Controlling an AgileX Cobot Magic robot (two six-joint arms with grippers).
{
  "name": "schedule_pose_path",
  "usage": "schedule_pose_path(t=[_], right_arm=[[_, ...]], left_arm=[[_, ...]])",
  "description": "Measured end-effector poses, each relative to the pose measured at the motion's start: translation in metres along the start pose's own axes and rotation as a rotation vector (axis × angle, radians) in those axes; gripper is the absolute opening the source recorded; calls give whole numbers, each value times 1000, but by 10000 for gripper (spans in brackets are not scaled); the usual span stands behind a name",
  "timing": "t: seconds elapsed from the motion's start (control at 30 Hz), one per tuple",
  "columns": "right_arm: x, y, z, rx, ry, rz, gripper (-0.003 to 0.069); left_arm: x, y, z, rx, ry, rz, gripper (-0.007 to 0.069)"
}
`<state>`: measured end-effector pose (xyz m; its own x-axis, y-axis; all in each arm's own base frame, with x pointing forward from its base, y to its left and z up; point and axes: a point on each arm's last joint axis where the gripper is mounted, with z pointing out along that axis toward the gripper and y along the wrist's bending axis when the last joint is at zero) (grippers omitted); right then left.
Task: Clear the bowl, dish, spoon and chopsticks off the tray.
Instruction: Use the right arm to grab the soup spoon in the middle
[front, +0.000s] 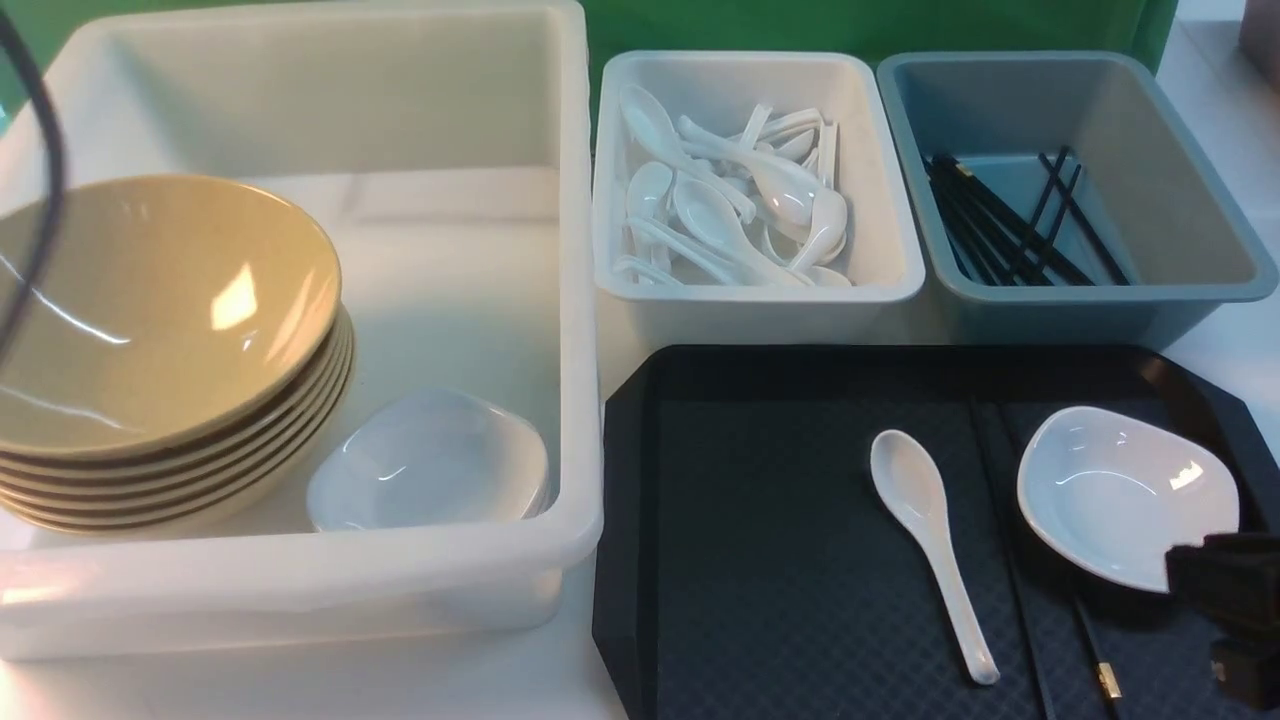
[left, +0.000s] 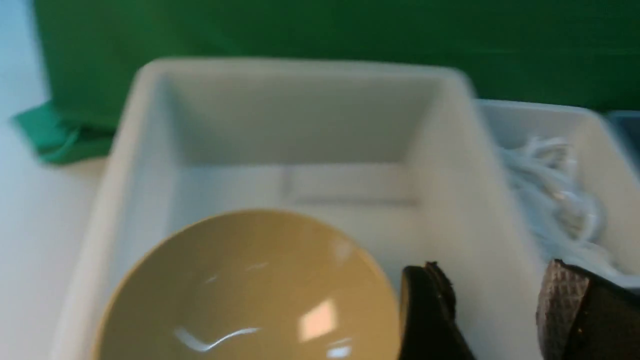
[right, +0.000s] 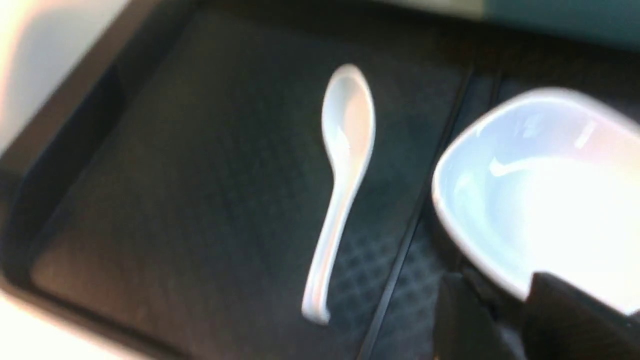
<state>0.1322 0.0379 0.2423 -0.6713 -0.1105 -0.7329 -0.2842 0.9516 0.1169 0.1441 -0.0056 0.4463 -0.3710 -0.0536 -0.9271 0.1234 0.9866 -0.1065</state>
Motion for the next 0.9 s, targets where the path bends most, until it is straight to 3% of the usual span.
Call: schedule_pose_path(t=[0.07,0.17,0.43,0.53,0.67,0.8,0.9], right_arm=[[-5,0,12,-23,121,11,286],[-20,1,28,-48,225,12,321],[-50,27,90,-142,453,-148,372],[-48,36,117,-135,545,-193,386],[-46,37,148,-90,627,-210,391],[-46,36,168,-66,661,-203,367],[-43,38,174,-74,678,-235,214]], left_arm=[[19,-18,-11,111,-34,90,121],[53,-24,-9,160,13,206,24],[170,-19,5,251,367,391,-11],[189,-17,4,254,393,380,-11],[198,-13,-6,222,263,367,-11],[201,-10,-16,181,92,374,-11],[213,-6,-21,148,-30,386,-9]])
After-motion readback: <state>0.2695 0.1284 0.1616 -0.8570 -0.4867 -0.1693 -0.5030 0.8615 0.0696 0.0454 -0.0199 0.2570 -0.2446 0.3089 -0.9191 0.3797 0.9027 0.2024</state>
